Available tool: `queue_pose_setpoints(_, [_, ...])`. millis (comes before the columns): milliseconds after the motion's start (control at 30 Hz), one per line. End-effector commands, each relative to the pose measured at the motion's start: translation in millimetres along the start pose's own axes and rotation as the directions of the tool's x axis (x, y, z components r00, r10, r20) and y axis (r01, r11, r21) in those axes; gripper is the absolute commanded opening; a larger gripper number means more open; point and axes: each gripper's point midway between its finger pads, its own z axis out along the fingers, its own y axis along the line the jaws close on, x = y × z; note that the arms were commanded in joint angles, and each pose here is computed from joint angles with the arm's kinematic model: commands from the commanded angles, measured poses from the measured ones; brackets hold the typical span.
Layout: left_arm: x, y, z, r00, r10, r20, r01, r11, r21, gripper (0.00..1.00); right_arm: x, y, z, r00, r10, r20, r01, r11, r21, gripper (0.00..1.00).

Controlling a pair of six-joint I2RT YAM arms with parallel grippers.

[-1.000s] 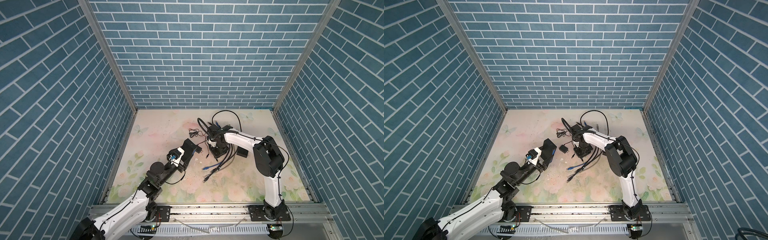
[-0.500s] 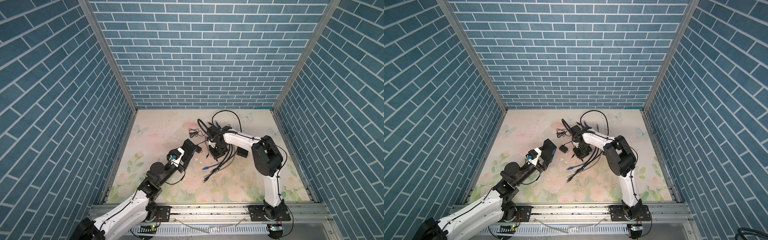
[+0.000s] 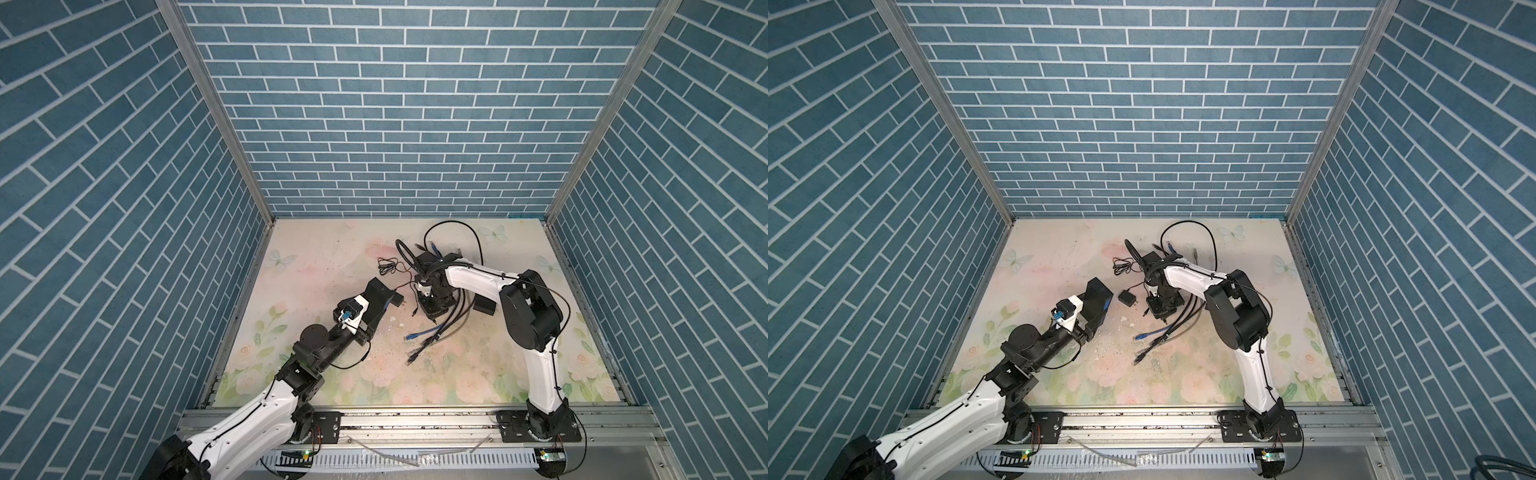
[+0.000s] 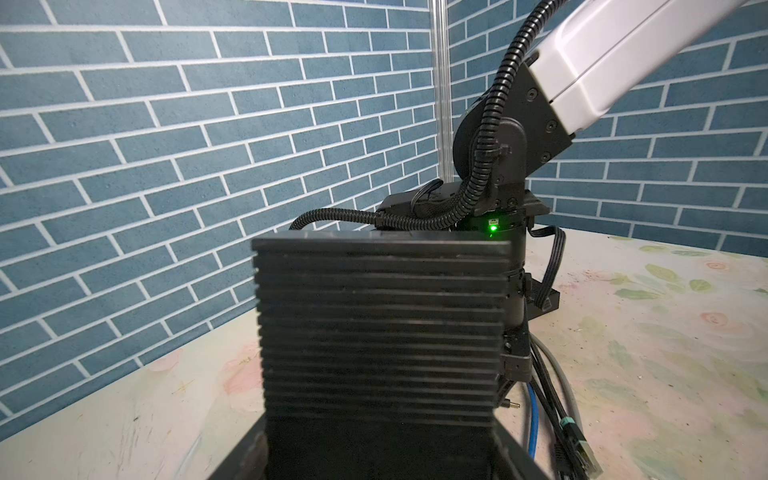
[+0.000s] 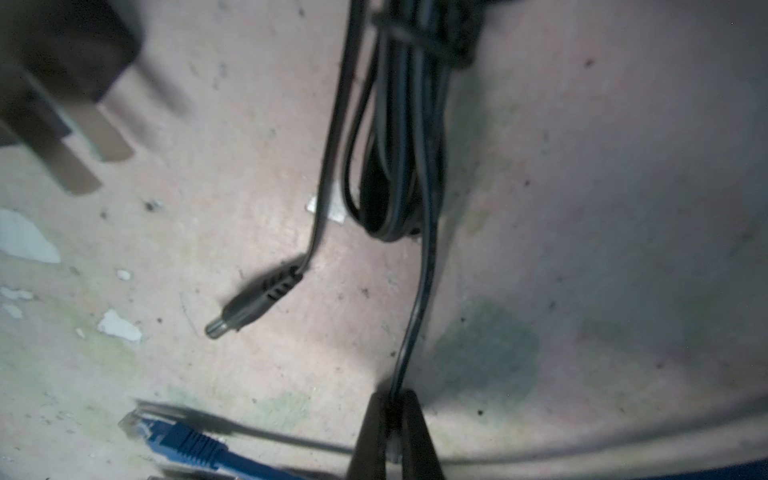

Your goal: Insert the plug into the switch port

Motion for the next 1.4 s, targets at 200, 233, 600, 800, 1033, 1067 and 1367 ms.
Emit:
queue_pose_setpoints(200, [-13,2,2,0.999,0.008,0.037,-0.008,1.000,-0.007,0.31,-42,13,-50,0.955,0.064,0.291,-0.035,0.994,-0.103,0.00])
queue_pose_setpoints(233, [-13,2,3,0.999,0.008,0.031,-0.008,1.000,-0.004,0.31,-49,15,-63,0.934,0.072,0.351,-0.032,0.993,-0.117,0.00])
queue_pose_setpoints(600, [-19,-1,8,1.000,-0.002,0.016,0.002,1.000,0.026,0.30,-84,46,-205,0.573,0.136,0.808,0.153,0.951,-0.268,0.00])
queue_pose_setpoints(800, [-19,-8,14,1.000,-0.021,0.011,0.020,0.997,0.070,0.30,-74,66,-255,0.398,0.148,0.905,0.318,0.904,-0.288,0.00])
queue_pose_setpoints(1033, [-18,-16,22,0.999,-0.022,0.030,0.018,0.993,0.117,0.28,-60,86,-266,0.314,0.145,0.938,0.469,0.836,-0.286,0.00])
queue_pose_setpoints(1067, [-18,-16,23,0.999,-0.019,0.031,0.015,0.993,0.121,0.28,-57,88,-269,0.300,0.147,0.942,0.488,0.825,-0.285,0.00])
queue_pose_setpoints(1367, [-13,-16,32,1.000,-0.001,0.019,-0.001,0.993,0.121,0.28,-34,107,-294,0.220,0.158,0.963,0.623,0.737,-0.263,0.00])
